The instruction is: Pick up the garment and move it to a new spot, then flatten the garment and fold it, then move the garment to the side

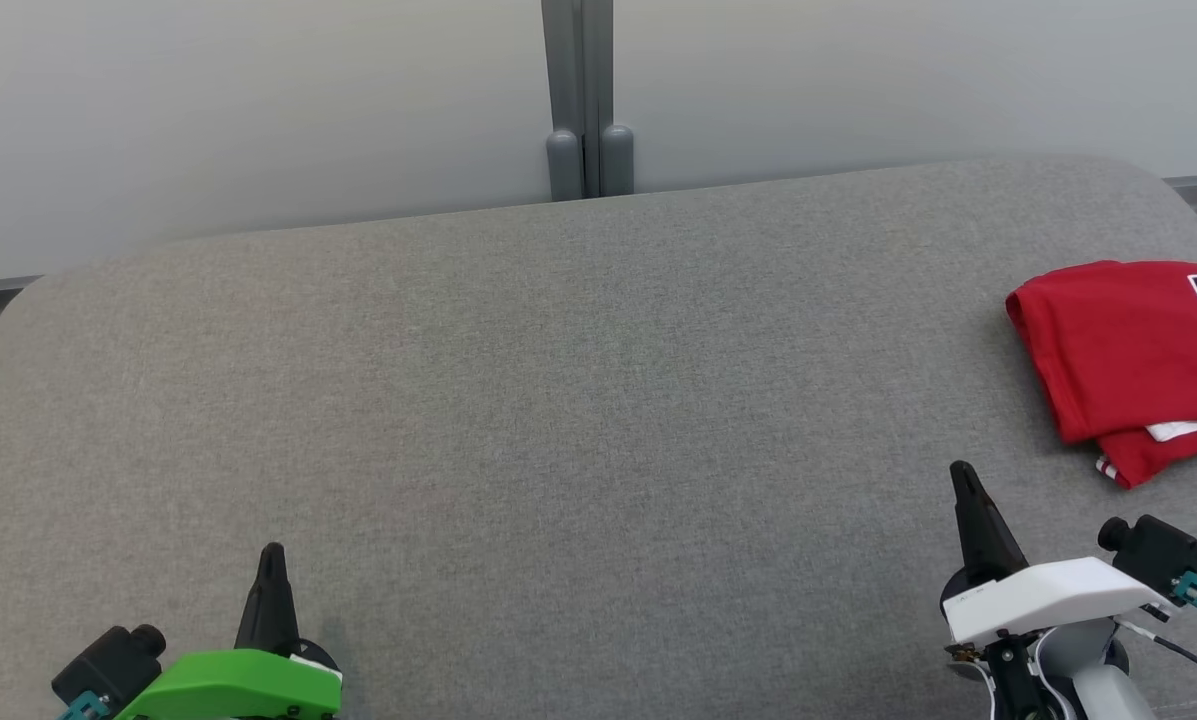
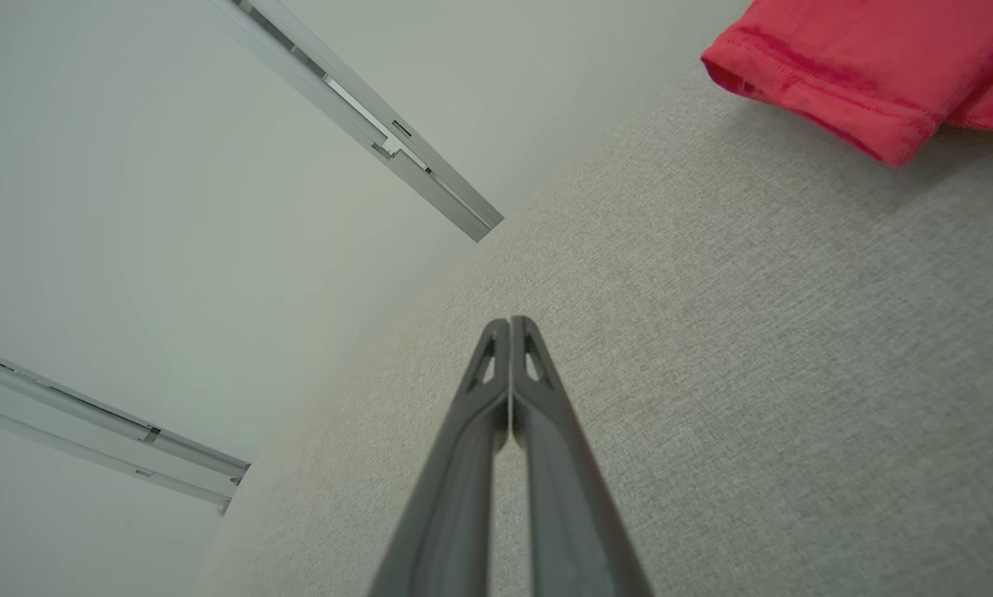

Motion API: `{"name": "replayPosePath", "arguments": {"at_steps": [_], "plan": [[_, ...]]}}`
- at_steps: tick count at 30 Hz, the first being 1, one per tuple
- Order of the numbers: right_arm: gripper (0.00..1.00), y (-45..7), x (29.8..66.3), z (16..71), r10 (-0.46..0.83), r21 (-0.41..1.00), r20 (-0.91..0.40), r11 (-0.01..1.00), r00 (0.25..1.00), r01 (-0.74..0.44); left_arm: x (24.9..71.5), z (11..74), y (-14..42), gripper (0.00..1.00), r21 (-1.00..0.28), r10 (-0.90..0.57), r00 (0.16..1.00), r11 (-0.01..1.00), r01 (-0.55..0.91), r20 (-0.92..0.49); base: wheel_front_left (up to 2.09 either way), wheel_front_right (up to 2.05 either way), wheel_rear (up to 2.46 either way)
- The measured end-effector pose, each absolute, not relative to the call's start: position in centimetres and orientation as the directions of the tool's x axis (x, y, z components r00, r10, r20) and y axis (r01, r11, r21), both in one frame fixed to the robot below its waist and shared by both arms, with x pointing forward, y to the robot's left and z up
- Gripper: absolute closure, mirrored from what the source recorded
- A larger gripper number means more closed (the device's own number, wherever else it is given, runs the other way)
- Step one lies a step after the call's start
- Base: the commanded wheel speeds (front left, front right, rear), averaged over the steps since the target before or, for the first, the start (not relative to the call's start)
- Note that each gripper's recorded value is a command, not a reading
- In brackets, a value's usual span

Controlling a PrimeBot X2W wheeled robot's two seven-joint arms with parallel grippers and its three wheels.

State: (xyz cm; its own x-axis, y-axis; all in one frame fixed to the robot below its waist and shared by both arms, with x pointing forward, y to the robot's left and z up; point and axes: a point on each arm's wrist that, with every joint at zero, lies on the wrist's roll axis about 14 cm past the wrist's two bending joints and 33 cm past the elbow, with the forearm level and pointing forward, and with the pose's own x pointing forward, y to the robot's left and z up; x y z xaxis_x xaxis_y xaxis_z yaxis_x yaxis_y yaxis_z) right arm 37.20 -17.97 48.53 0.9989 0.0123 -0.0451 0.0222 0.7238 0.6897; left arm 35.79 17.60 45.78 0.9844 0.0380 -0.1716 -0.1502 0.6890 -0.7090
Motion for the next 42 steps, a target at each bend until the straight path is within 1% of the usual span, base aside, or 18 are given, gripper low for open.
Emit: {"name": "replayPosePath", "arguments": {"at_steps": [17, 42], "plan": [[1.00, -18.7, 37.6, 48.8, -0.004, 0.822, -0.053, 0.568, 0.999, 0.046, 36.7, 46.6, 18.1, 1.00, -0.833, 0.022, 0.987, 0.533, -0.146, -0.159, 0.00, 0.00, 0.00], [1.00, -19.3, 38.1, 49.2, -0.008, 0.937, -0.051, 0.346, 0.999, 0.051, 37.6, 47.8, 18.7, 1.00, -0.940, 0.005, 0.993, 0.321, -0.116, -0.121, 0.00, 0.00, 0.00]]}}
